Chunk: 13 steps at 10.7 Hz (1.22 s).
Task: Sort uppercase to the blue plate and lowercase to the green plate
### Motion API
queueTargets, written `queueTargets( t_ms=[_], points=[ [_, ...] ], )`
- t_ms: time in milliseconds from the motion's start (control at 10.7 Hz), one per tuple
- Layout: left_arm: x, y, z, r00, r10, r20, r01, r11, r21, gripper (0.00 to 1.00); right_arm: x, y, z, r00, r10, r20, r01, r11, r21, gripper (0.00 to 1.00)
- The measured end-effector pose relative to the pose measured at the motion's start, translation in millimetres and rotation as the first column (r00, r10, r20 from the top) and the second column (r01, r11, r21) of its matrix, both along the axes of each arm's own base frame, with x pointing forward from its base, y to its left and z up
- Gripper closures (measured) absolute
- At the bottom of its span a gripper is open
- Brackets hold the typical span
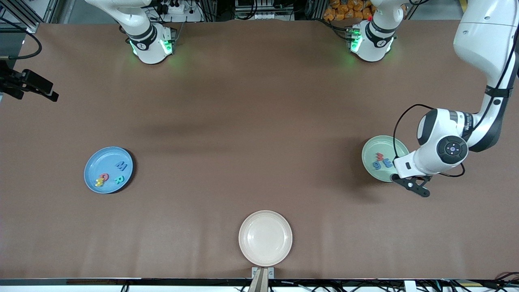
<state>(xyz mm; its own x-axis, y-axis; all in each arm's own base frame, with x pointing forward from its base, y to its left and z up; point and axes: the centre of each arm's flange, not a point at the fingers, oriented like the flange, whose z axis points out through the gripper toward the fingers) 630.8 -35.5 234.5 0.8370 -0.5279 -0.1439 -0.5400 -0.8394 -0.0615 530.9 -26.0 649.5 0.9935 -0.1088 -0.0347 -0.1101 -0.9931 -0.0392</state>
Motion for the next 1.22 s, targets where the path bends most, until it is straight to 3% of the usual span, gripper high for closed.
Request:
queueTargets(
  t_ms=[281,563,751,844,1220],
  points=[
    [-12.7,-5.2,-14.2,0.998,0.046,-0.041,-0.048,0.998,-0.031,0.73,0.6,-3.6,1.1,1.0,0.005,0.007,-0.005,0.999,-0.032,0.0],
    [-8.8,-29.3,-0.3,0.997,0.078,-0.015,-0.079,0.996,-0.042,0.32,1.6,-3.0,5.1,1.0,0.018,0.023,-0.017,0.999,-0.046,0.0],
    [-0.7,-67.8,48.6,0.996,0.09,-0.002,-0.09,0.995,-0.034,0.04,2.3,-2.8,9.9,0.999,0.02,0.039,-0.018,0.999,-0.047,0.0],
    [3.3,-91.3,91.7,0.997,0.077,-0.007,-0.077,0.997,-0.006,0.0,3.3,-2.1,12.8,0.998,0.022,0.054,-0.019,0.999,-0.048,0.0],
    [-6.6,-142.6,244.8,0.998,0.066,0.009,-0.066,0.995,0.073,0.0,5.1,-0.6,15.6,0.997,0.026,0.073,-0.023,0.999,-0.05,0.0]
  ],
)
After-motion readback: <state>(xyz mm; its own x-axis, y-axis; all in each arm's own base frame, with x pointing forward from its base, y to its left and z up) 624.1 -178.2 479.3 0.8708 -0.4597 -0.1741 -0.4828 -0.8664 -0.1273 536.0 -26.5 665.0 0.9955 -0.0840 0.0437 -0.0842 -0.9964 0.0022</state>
